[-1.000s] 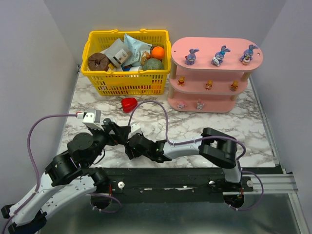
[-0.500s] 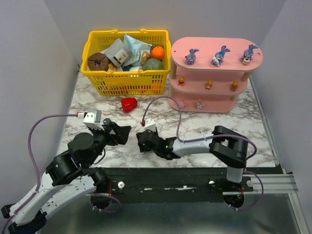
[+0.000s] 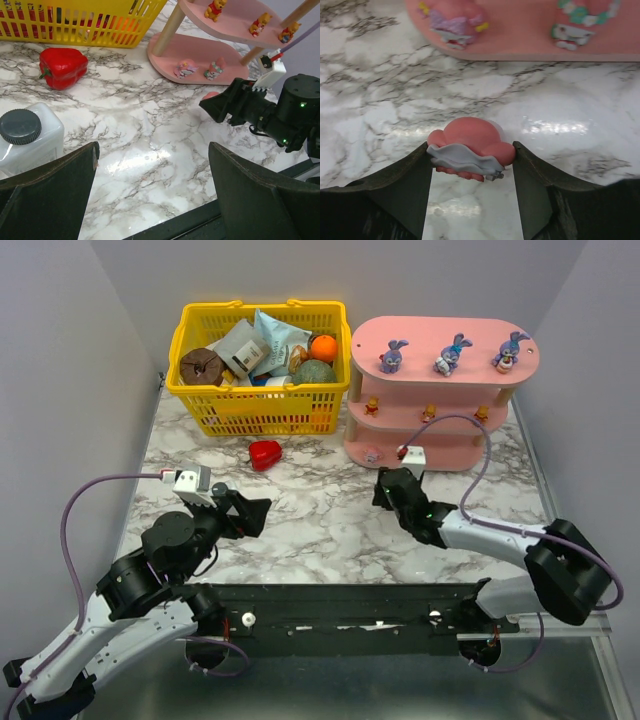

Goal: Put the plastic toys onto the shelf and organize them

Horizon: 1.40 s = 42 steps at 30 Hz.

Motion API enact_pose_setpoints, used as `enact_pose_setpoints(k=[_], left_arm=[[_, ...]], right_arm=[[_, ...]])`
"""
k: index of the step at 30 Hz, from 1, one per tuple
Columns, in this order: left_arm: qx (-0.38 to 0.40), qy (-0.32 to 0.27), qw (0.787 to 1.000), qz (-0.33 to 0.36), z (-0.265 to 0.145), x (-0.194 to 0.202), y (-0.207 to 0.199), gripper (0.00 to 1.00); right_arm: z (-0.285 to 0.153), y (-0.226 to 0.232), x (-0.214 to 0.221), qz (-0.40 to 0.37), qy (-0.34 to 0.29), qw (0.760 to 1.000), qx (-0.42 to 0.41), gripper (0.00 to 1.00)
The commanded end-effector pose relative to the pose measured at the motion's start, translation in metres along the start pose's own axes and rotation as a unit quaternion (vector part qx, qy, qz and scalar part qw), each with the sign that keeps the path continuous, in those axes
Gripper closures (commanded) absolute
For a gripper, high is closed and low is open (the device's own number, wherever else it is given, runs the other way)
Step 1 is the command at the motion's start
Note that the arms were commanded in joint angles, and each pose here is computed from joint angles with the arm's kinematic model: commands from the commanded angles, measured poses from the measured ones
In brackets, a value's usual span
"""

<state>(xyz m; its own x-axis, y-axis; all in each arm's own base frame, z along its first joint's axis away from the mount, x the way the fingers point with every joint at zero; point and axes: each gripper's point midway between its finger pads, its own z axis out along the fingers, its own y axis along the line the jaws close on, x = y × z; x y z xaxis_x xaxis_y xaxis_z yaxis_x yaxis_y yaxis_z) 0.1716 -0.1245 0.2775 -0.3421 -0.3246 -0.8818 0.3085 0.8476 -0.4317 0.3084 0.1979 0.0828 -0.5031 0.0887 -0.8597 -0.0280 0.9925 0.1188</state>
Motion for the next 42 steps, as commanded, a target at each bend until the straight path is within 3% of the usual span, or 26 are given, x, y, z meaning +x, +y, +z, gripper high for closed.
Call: enact_pose_setpoints(k=[1,8,13,29,42], left_arm=[[0.009,0.002,1.000,0.005,0.004,0.002,-0.004,0.01],[0.012,0.002,1.000,0.008,0.005,0.002,-0.005,0.01],[0.015,-0.001,1.000,0.007,0.003,0.000,-0.006,0.01],[0.024,-0.005,1.000,0.006,0.002,-0.001,-0.008,0.01],[0.033,-0.001,0.999,0.007,0.001,0.000,-0.011,0.01]], right_arm=[[-0.003,-0.047,-0.007,0.003,-0.014,0.999,0.042,0.59],[-0.003,-0.105,-0.026,0.041,-0.030,0.996,0.070,0.57],[0.002,-0.105,-0.040,0.055,-0.034,0.996,0.055,0.57],[0.022,-0.160,-0.034,0.158,-0.006,0.973,0.169,0.58],[0.024,-0.190,-0.017,0.352,-0.043,0.900,0.254,0.58]])
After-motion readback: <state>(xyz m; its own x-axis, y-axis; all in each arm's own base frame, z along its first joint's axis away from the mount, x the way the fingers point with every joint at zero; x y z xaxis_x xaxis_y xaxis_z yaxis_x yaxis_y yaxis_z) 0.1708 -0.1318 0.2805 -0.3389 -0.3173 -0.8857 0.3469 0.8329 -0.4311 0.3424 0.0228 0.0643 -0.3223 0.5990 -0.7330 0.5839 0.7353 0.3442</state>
